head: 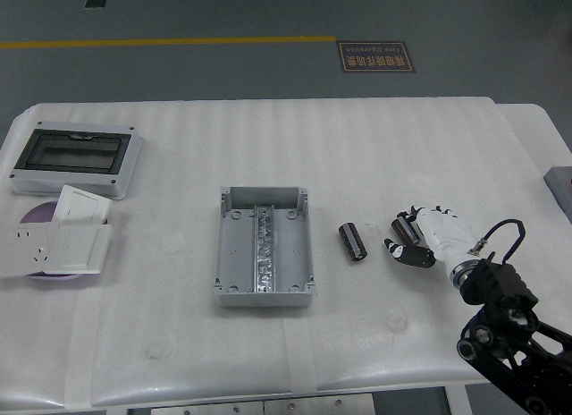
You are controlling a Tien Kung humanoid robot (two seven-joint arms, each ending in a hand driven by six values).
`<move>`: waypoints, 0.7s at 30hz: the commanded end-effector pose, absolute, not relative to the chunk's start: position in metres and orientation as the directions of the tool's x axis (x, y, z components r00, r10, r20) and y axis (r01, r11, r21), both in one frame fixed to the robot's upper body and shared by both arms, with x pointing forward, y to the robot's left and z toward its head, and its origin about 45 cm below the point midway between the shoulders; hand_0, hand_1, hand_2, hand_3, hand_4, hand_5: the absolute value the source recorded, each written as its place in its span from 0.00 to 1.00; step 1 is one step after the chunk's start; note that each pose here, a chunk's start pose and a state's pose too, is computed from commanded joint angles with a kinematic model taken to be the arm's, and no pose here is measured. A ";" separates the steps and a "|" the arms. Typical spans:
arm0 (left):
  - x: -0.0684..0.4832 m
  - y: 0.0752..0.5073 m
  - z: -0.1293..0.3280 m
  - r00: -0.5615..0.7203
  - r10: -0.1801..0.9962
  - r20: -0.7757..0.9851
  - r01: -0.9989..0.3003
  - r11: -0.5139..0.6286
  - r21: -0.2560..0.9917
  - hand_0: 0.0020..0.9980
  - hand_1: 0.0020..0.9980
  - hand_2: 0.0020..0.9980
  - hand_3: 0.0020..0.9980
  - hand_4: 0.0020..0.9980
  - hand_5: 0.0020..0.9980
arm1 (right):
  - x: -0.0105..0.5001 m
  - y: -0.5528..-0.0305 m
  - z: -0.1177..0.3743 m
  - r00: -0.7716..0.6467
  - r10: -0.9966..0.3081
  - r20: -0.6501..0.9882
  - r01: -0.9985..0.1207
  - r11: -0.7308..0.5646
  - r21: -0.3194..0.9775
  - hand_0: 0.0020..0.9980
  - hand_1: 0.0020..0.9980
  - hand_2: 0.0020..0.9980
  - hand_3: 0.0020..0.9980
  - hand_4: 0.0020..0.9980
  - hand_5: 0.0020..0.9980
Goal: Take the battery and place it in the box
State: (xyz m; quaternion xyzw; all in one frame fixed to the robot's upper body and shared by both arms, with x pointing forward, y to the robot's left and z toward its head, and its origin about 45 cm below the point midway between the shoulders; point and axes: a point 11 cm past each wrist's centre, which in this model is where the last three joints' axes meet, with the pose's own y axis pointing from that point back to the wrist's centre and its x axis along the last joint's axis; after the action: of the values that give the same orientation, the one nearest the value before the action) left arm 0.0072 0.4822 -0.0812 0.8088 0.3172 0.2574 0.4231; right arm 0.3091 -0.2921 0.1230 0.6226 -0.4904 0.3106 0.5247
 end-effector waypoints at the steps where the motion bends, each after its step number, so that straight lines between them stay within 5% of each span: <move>1: 0.007 0.482 -0.081 0.667 0.731 0.148 0.295 -0.441 0.848 0.64 0.62 0.56 0.61 0.59 0.06 | 0.309 -0.292 0.123 0.325 -0.284 0.902 -0.937 0.032 0.348 0.97 0.75 0.66 0.74 0.69 0.46; 21: 0.011 0.483 -0.081 0.682 0.715 0.150 0.281 -0.447 0.849 0.64 0.62 0.56 0.61 0.59 0.06 | 0.311 -0.302 0.125 0.279 -0.278 0.919 -0.951 0.053 0.305 0.95 0.72 0.58 0.70 0.61 0.42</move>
State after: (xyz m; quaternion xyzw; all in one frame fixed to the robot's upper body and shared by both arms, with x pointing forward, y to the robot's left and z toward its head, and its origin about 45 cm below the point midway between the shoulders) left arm 0.0109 0.4831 -0.0809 0.8116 0.3070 0.2541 0.4272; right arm 0.3109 -0.3017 0.1248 0.6073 -0.5059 0.3235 0.5203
